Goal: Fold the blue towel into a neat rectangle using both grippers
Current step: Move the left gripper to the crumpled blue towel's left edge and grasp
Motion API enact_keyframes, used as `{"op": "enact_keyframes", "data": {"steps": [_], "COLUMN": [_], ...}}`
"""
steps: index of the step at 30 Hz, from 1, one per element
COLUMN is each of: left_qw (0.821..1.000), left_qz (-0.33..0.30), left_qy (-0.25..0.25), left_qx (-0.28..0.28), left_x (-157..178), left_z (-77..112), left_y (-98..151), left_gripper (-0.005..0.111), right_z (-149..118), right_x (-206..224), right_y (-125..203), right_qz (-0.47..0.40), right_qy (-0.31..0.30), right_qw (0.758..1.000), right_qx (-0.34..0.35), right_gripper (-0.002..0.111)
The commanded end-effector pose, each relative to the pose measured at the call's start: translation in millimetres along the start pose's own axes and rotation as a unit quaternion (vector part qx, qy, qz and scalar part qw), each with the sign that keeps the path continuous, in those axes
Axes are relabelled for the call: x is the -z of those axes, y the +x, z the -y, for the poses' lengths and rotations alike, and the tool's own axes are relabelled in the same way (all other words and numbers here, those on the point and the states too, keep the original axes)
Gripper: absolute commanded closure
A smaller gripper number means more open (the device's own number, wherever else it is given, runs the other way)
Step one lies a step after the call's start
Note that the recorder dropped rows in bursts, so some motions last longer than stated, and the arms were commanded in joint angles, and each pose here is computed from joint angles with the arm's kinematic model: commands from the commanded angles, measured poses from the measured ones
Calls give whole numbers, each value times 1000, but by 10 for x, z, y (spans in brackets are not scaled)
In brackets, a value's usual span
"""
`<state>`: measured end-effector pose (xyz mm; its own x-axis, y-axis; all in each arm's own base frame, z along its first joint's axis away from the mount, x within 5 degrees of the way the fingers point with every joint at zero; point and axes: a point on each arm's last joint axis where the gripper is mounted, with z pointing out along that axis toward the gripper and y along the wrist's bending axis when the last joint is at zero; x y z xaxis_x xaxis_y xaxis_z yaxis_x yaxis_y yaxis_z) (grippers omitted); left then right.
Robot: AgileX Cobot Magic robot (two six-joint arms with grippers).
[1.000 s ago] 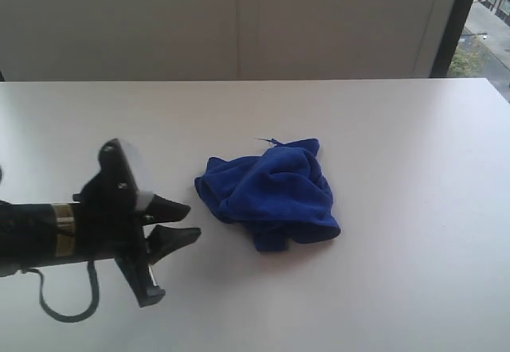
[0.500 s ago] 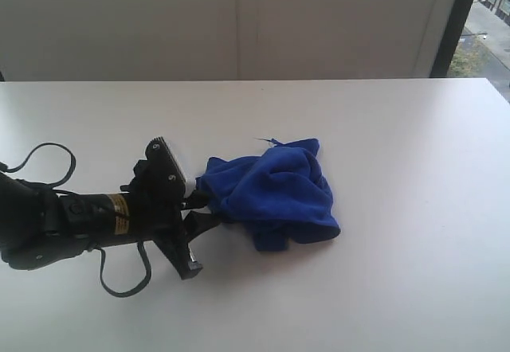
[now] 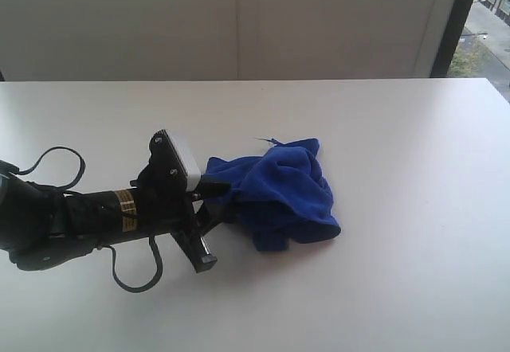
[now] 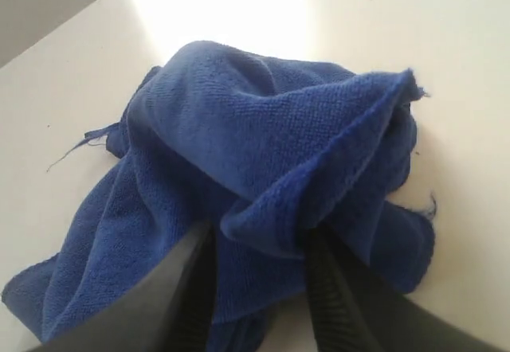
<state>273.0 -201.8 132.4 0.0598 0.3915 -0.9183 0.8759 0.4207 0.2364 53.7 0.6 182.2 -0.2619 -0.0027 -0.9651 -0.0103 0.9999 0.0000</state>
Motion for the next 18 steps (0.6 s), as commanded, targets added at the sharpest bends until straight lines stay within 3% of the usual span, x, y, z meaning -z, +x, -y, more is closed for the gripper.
{"op": "enact_keyframes", "data": {"steps": [1, 8, 18], "left_qw": [1000, 999, 999], "left_qz": [5, 33, 12], "left_qy": [5, 19, 34], "left_qx": [0, -5, 6], "left_x": [-12, -11, -11], "left_z": [15, 45, 71], "left_y": [-20, -72, -34], "left_gripper": [63, 63, 63], "right_z": [2, 2, 2], "right_x": [2, 2, 2], "right_y": [0, 0, 0], "right_qz": [5, 5, 5], "right_qy": [1, 1, 1], "right_qw": [1000, 1000, 1000], "right_qx": [3, 3, 3], "right_gripper": [108, 108, 108]}}
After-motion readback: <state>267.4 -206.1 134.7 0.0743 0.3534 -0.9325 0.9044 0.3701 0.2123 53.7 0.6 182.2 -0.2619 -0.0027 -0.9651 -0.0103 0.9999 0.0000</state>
